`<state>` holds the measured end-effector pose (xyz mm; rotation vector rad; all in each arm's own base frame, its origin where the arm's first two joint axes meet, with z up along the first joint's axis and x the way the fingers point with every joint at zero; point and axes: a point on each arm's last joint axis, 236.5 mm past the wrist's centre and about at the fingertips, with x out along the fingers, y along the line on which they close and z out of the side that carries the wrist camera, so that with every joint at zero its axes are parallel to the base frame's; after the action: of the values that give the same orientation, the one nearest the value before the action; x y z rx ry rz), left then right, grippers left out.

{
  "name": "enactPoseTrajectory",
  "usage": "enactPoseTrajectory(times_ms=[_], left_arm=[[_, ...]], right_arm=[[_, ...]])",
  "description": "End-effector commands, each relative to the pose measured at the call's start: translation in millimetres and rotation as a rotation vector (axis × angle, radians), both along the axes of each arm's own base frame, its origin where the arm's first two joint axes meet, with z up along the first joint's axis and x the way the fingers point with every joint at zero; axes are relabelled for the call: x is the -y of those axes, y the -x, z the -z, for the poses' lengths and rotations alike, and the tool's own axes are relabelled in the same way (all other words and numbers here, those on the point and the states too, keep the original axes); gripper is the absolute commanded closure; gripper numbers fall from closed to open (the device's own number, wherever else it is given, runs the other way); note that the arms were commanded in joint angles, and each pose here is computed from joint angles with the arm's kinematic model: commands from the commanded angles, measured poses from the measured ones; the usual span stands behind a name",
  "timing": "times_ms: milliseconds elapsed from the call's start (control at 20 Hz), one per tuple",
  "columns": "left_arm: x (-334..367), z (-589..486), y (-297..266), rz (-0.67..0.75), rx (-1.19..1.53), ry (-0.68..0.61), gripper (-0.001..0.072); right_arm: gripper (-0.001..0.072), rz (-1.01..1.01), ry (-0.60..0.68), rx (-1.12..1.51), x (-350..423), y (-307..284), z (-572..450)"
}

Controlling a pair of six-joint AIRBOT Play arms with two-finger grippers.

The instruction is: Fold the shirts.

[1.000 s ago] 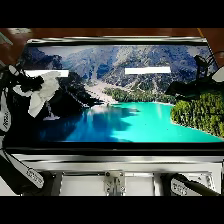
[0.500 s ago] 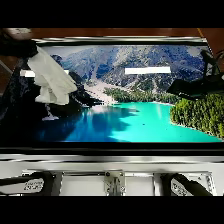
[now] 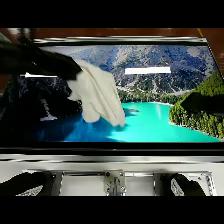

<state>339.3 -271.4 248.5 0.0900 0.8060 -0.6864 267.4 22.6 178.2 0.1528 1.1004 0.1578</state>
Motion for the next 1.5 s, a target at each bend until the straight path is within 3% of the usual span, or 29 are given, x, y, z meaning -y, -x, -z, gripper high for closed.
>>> enactPoseTrajectory(times_ms=[0, 250, 300, 400, 450, 700, 900, 1250, 1450], left_arm=[[31, 96, 49, 0.092, -0.189, -0.133, 0.0671], [-17, 242, 98, -0.020, -0.513, -0.320, 0.0670], [-19, 256, 104, -0.049, -0.555, -0.308, 0.0618], [-16, 264, 111, -0.062, -0.605, -0.270, 0.0224], [-19, 261, 107, -0.077, -0.610, -0.255, 0.0151], [-89, 220, 66, -0.248, -0.562, -0.162, 0.0152], [-140, 223, 85, -0.338, -0.677, -0.101, 0.0151], [-80, 295, 149, -0.335, -0.912, 0.109, 0.0151], [-55, 322, 159, -0.348, -0.939, 0.140, 0.0152]], right_arm=[[0.0029, -0.032, -0.027, -0.176, -9, 39, 33], [0.0029, -0.063, -0.210, -0.315, -62, 49, 114], [0.0029, -0.075, -0.213, -0.311, -72, 47, 131], [0.0029, -0.067, -0.228, -0.298, -86, 40, 155], [0.0029, -0.065, -0.241, -0.298, -91, 36, 160], [0.0028, -0.048, -0.296, -0.313, -102, 17, 175], [0.0028, -0.015, -0.288, -0.295, -99, -6, 194], [0.0028, -0.038, -0.395, -0.376, -124, -33, 240], [0.0028, -0.040, -0.395, -0.370, -125, -59, 244]])
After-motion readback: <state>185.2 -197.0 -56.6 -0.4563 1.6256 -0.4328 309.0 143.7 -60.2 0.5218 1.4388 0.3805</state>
